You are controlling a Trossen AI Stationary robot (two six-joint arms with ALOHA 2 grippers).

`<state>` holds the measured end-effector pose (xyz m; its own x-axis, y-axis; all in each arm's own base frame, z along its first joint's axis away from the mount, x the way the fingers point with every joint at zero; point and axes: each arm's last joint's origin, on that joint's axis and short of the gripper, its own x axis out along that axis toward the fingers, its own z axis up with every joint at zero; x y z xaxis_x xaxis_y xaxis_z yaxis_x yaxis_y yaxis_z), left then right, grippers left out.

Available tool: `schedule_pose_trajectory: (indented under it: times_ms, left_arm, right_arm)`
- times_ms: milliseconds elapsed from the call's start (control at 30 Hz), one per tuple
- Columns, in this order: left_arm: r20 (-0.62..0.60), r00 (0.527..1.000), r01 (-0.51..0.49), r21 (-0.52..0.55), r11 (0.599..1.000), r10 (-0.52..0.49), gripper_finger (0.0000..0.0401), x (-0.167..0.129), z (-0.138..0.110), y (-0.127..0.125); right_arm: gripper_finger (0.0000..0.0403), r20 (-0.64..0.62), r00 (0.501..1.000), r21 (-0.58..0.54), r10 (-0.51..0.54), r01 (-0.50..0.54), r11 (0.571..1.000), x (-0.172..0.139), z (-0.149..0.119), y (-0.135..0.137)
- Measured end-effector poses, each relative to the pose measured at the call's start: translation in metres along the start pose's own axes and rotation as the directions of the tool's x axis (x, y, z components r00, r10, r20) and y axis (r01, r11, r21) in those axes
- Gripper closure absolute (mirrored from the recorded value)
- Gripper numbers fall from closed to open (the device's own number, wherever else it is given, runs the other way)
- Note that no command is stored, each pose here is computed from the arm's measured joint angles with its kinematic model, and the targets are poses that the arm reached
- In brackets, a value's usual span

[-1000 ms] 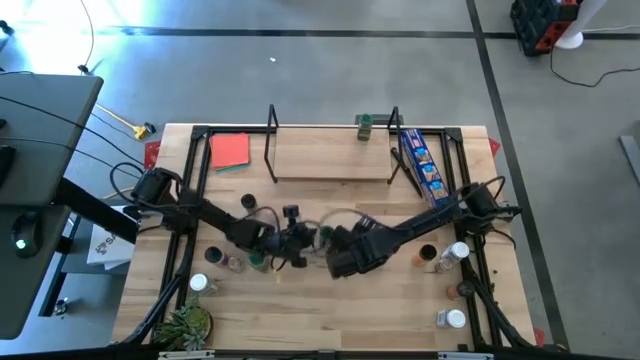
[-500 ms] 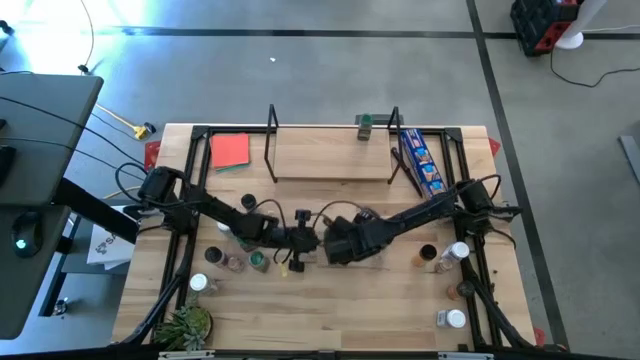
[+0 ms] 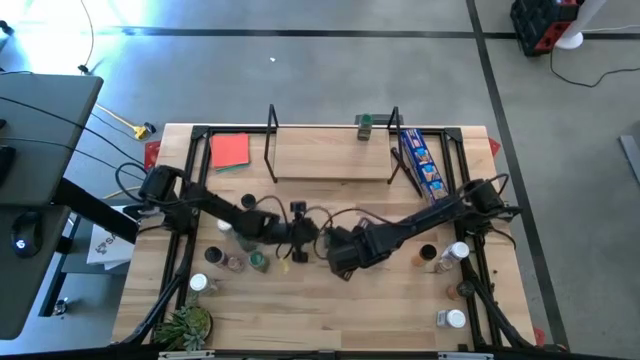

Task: Shelf spices
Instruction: Put the green seasoning bottle on the shelf aligned with the other green seasoning bottle

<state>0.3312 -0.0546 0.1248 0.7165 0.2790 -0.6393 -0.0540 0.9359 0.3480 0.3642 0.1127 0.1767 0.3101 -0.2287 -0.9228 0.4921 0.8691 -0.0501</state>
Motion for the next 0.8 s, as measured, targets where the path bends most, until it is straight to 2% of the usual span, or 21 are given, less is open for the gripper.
schedule_pose_trajectory:
  times_ms: [133,267,367,433,600,800]
  left_arm:
    - [0.066,0.993,0.103,-0.005,0.995,-0.103,0.0401,0.008,0.005,0.012]
    - [0.094,0.977,0.191,0.019,0.981,-0.192,0.0401,0.009,0.006,0.009]
    - [0.097,0.972,0.210,0.047,0.977,-0.213,0.0401,0.005,0.006,0.000]
    - [0.096,0.977,0.188,0.050,0.981,-0.192,0.0401,0.002,0.007,-0.006]
    - [0.078,0.990,0.112,0.048,0.993,-0.116,0.0401,0.001,0.006,-0.008]
    - [0.022,0.995,0.091,0.042,0.995,-0.092,0.0401,-0.003,0.001,-0.015]
  right_arm:
    - [0.0144,0.074,0.996,0.045,-0.046,0.043,0.998,0.010,0.002,-0.005]
    - [0.0144,0.044,0.986,0.067,-0.162,0.159,0.985,0.012,0.000,-0.019]
    - [0.0144,0.007,0.977,0.071,-0.215,0.214,0.974,0.013,-0.001,-0.026]
    - [0.0144,-0.010,0.973,0.066,-0.230,0.230,0.971,0.010,-0.001,-0.030]
    - [0.0144,-0.028,0.982,0.053,-0.188,0.190,0.980,-0.012,-0.005,-0.032]
    - [0.0144,0.081,0.992,0.044,-0.095,0.092,0.995,-0.055,-0.008,-0.028]
